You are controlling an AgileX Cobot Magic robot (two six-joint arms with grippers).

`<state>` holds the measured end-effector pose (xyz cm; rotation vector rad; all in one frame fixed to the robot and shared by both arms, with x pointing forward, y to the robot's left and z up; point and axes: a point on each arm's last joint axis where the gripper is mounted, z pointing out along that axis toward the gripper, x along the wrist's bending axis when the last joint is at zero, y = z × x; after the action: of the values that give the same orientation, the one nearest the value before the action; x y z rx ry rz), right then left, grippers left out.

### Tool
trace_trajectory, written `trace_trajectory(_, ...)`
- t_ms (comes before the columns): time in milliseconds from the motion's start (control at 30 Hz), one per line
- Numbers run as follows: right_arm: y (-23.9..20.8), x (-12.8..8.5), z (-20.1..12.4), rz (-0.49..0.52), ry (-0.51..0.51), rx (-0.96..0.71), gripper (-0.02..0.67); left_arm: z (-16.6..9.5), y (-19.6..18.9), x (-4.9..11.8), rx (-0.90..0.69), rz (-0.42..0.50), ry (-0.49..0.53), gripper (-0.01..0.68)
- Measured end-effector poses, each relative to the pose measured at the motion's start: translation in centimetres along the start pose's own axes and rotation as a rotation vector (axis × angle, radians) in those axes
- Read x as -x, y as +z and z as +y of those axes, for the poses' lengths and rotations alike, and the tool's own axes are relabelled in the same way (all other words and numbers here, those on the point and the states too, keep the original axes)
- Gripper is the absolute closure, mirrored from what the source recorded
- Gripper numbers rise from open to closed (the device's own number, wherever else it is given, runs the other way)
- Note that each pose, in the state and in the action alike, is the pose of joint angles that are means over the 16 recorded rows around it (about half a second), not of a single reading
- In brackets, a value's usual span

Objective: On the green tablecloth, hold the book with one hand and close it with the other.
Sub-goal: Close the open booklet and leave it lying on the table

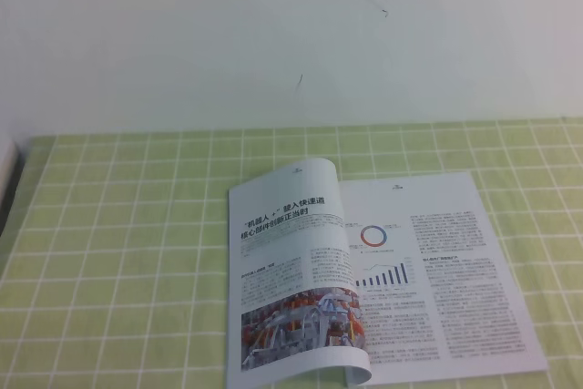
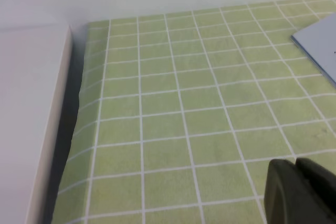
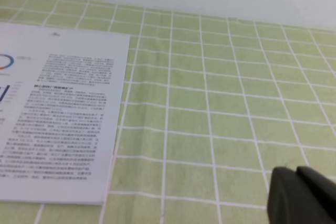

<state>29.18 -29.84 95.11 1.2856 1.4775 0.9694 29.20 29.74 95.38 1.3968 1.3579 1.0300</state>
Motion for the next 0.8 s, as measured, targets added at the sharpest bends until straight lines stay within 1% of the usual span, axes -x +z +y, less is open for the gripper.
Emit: trace_trajectory(800,0.00,0.00,0.00,0.000,0.000,0.000,0.652,0.00,0.00,-0.05,0.000,0.006,0.017,0.676)
